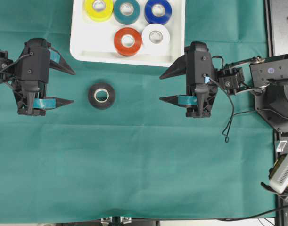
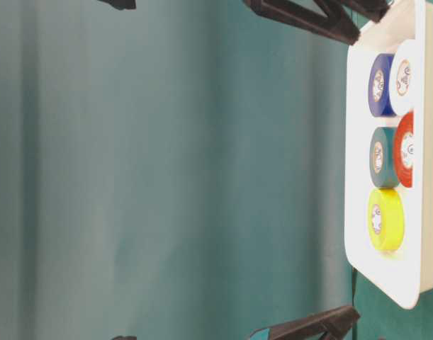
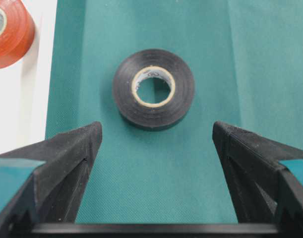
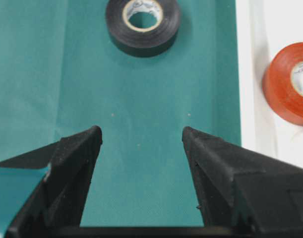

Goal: Put the tape alternately from left to right into the white case.
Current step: 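Open the right gripper and withdraw it from the tray, then move the left gripper onto the black roll and grasp its hole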

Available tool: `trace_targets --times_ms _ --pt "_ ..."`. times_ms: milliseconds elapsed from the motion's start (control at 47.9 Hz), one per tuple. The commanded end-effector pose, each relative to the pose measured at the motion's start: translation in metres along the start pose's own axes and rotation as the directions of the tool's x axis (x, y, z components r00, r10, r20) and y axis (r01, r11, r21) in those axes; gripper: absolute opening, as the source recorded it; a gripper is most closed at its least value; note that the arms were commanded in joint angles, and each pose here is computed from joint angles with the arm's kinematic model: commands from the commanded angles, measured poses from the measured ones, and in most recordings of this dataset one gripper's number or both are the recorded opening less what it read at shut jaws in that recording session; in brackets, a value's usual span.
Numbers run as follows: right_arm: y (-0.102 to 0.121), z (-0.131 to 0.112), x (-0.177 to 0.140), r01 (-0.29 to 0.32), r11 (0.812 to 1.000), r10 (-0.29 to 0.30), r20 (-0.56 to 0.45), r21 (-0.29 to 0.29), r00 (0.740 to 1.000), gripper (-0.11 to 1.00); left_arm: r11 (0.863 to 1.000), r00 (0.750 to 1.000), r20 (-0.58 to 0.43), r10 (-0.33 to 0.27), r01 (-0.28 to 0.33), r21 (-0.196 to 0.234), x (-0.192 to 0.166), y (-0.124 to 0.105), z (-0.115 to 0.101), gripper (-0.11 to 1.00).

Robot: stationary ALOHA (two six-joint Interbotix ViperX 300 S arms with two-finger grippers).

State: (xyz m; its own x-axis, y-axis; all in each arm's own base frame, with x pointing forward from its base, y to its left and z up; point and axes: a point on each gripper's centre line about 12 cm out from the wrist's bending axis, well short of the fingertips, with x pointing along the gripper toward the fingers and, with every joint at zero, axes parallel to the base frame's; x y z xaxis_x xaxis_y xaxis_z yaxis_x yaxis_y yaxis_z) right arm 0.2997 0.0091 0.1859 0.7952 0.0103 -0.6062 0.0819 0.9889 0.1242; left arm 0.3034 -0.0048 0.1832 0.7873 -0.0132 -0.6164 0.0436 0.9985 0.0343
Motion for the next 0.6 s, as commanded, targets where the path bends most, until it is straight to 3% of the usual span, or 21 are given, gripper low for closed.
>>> trace_targets --times_ms 0,250,584 --pt "0.004 0.012 -0.009 -0.017 1.000 0.017 0.053 -0.004 0.998 0.76 1.000 0.999 0.037 -0.001 0.001 0.000 -0.002 0.000 0.012 0.75" --pt "0.004 0.012 -0.010 -0.017 1.000 0.018 0.055 -0.007 0.998 0.76 1.000 0.999 0.038 -0.002 0.002 0.000 -0.002 -0.001 0.013 0.75" --pt "0.004 0.011 -0.009 -0.017 1.000 0.017 0.052 -0.010 0.998 0.76 0.997 0.998 -0.017 -0.057 0.057 0.046 0.028 -0.023 0.016 0.75"
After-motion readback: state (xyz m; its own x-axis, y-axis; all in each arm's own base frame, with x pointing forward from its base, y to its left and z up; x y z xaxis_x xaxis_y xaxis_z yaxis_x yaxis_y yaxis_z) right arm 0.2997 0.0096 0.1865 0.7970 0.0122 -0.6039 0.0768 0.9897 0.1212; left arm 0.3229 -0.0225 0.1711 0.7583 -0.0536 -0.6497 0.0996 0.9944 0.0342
